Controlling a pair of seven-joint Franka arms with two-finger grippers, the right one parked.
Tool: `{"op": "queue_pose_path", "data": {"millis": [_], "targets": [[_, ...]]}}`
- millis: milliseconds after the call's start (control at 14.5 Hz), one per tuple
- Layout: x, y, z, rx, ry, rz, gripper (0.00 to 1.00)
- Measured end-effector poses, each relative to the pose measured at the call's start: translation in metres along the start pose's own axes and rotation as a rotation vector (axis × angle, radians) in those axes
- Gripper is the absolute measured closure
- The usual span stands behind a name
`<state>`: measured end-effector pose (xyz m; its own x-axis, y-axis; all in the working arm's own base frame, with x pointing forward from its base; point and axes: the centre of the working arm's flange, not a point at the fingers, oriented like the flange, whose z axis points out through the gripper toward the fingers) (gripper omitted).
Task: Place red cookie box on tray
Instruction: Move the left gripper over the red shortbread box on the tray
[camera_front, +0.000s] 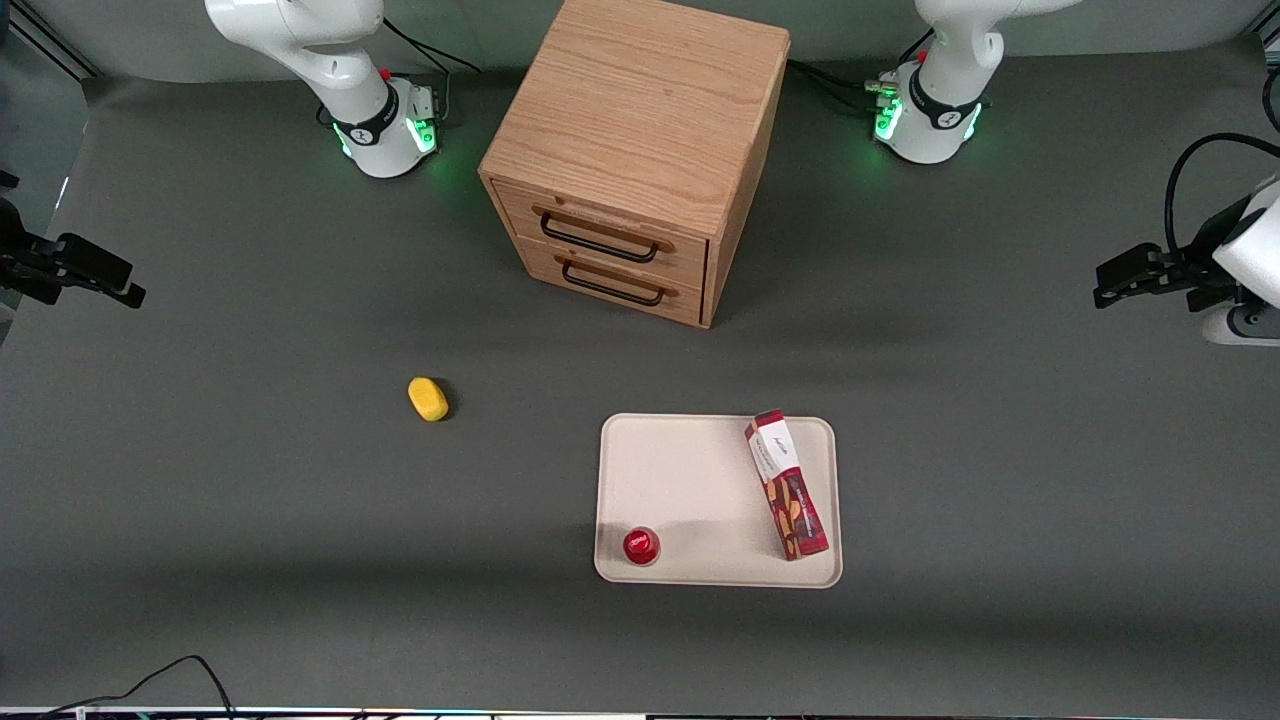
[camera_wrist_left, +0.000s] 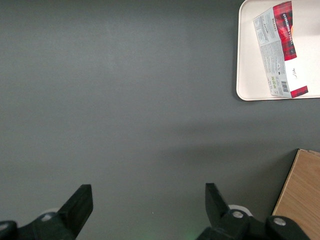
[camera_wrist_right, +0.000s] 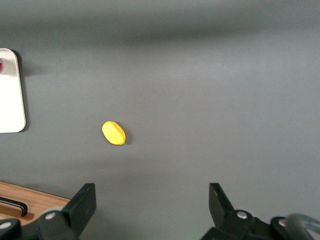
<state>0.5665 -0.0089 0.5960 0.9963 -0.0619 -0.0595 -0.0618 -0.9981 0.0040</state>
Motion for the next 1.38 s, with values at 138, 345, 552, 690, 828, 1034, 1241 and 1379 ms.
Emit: {"op": "queue_pose_path", "data": {"millis": [138,345,552,690,828,1034,1241,1379], "targets": [[-0.001,0.001,-0.001,0.000,-0.002,-0.002,0.00],[-0.002,0.003,0.000,0.000,-0.015,-0.002,0.00],[0.000,0.022,0.004,-0.023,-0.025,-0.008,0.00],[0.007,0.055,0.013,-0.049,-0.025,-0.056,0.00],[0.023,0.098,0.027,-0.066,0.016,-0.099,0.00],[0.049,0.162,0.063,-0.096,0.063,-0.186,0.00],[0.080,0.227,0.123,-0.136,0.089,-0.262,0.00],[0.093,0.253,0.158,-0.141,0.101,-0.277,0.00]]}}
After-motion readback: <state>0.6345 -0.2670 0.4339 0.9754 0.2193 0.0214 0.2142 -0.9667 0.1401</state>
